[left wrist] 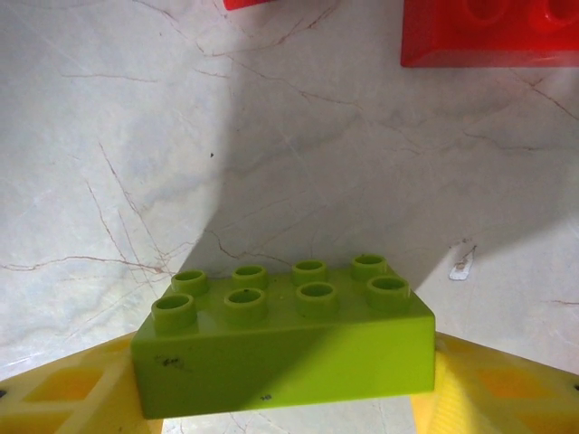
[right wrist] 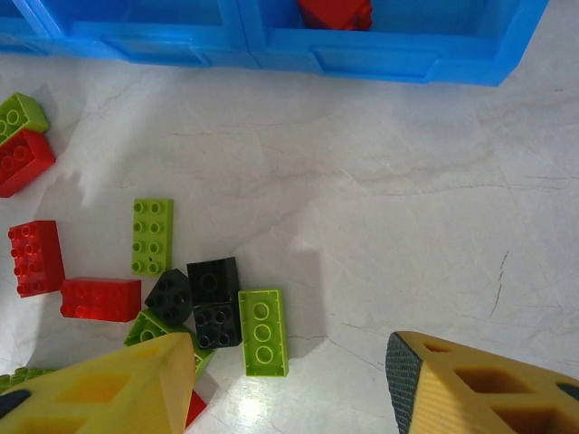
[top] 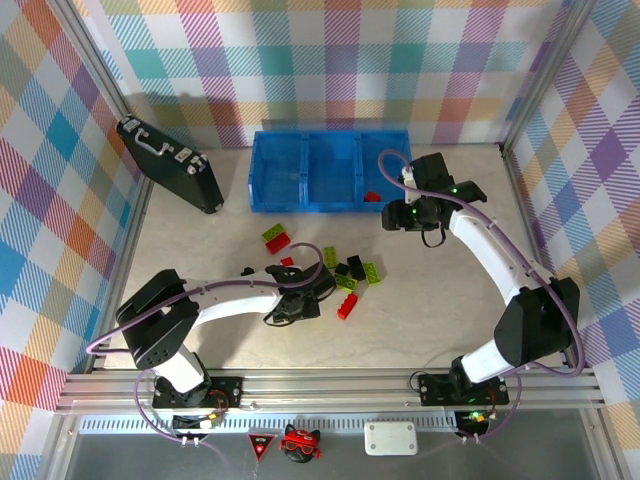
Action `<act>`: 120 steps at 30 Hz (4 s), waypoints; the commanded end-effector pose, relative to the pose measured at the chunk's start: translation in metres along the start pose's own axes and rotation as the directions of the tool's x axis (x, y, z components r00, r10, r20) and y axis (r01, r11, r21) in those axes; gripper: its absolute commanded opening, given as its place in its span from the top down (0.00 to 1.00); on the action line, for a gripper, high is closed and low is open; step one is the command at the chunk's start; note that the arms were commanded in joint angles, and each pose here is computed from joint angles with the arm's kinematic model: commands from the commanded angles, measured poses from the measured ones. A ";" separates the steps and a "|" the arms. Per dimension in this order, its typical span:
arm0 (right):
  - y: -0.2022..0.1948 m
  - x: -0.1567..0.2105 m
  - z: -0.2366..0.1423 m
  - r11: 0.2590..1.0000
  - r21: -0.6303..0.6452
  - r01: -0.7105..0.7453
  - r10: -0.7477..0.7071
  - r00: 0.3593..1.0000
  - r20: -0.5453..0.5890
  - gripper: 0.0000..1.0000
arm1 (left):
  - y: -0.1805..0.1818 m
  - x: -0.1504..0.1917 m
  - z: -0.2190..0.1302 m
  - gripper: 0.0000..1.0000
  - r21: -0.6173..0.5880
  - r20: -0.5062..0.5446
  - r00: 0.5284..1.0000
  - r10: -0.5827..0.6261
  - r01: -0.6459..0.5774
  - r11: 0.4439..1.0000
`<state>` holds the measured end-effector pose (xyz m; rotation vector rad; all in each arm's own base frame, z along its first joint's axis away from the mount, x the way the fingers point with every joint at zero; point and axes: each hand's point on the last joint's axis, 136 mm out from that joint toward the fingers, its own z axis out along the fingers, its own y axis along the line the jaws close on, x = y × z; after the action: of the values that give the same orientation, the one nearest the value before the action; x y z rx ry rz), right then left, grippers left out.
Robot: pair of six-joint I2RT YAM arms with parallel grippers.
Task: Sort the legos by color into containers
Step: Pick up the lego from the middle-left of the table, then place the lego in the container, then pick up the lego from the middle-left of the table.
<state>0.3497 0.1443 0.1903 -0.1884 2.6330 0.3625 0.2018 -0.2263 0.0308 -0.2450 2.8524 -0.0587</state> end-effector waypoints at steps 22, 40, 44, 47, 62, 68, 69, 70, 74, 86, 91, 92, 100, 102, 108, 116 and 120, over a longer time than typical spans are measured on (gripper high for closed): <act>-0.004 0.015 -0.023 1.000 0.022 -0.017 0.017 1.000 0.010 0.40 | -0.026 -0.124 -0.082 0.41 0.120 0.151 0.987 0.058 -0.077 0.990; -0.017 0.050 -0.041 0.996 0.067 -0.061 0.062 0.998 -0.007 0.40 | -0.123 -0.282 -0.056 0.42 0.260 0.273 0.960 0.062 -0.136 0.956; -0.018 0.055 -0.044 0.995 0.072 -0.072 0.073 0.997 -0.003 0.40 | -0.140 -0.300 -0.039 0.42 0.281 0.299 0.953 0.056 -0.144 0.949; -0.019 0.057 -0.047 0.994 0.074 -0.075 0.076 0.997 0.000 0.40 | -0.147 -0.310 -0.024 0.42 0.272 0.319 0.946 0.057 -0.149 0.951; -0.016 0.055 -0.051 0.994 0.061 -0.087 0.087 0.996 0.010 0.40 | -0.151 -0.321 -0.003 0.30 0.271 0.341 0.939 0.047 -0.146 0.951; -0.011 0.053 -0.053 0.994 0.035 -0.100 0.099 0.995 0.017 0.40 | -0.151 -0.321 -0.021 0.23 0.286 0.355 0.934 0.049 -0.159 0.945; -0.010 0.054 -0.052 0.994 0.029 -0.102 0.102 0.995 0.014 0.40 | -0.150 -0.321 -0.023 0.23 0.287 0.355 0.933 0.049 -0.159 0.944; -0.009 0.054 -0.051 0.994 0.024 -0.106 0.106 0.994 0.013 0.40 | -0.149 -0.320 -0.026 0.23 0.289 0.356 0.933 0.049 -0.159 0.944; -0.006 0.054 -0.046 0.993 0.005 -0.114 0.114 0.993 0.002 0.40 | -0.147 -0.317 -0.042 0.23 0.305 0.362 0.931 0.048 -0.168 0.937; 0.035 0.061 -0.001 0.998 -0.042 -0.056 0.052 0.994 -0.097 0.45 | -0.107 -0.287 -0.103 0.24 0.337 0.404 0.915 0.018 -0.167 0.927; 0.051 0.064 0.017 0.999 -0.040 -0.018 0.012 0.990 -0.142 0.46 | -0.072 -0.259 -0.112 0.24 0.314 0.387 0.922 0.013 -0.145 0.938; 0.053 0.064 0.022 0.999 -0.039 -0.013 0.007 0.988 -0.152 0.46 | -0.064 -0.252 -0.112 0.24 0.309 0.379 0.925 0.010 -0.137 0.941; 0.064 0.064 0.053 0.999 -0.023 0.027 -0.031 0.977 -0.211 0.47 | -0.009 -0.209 -0.107 0.24 0.262 0.320 0.947 -0.006 -0.083 0.962; 0.065 0.066 0.059 0.999 -0.022 0.031 -0.035 0.973 -0.228 0.47 | 0.000 -0.201 -0.106 0.24 0.244 0.308 0.951 -0.002 -0.077 0.967; 0.066 0.071 0.068 0.999 -0.018 0.045 -0.048 0.966 -0.255 0.47 | 0.023 -0.182 -0.091 0.25 0.174 0.253 0.967 0.008 -0.054 0.983; 0.065 0.071 0.072 0.998 -0.013 0.065 -0.066 0.964 -0.258 0.48 | 0.061 -0.171 -0.059 0.26 0.091 0.143 0.989 -0.040 0.027 0.995; 0.066 0.068 0.069 0.997 -0.015 0.073 -0.075 0.965 -0.253 0.47 | 0.066 -0.170 -0.048 0.28 0.081 0.109 0.993 -0.045 0.036 0.996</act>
<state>0.3029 0.2173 0.1051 -0.3144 2.8920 0.3415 0.3454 -0.1364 0.1331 -0.2708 2.6681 -0.1871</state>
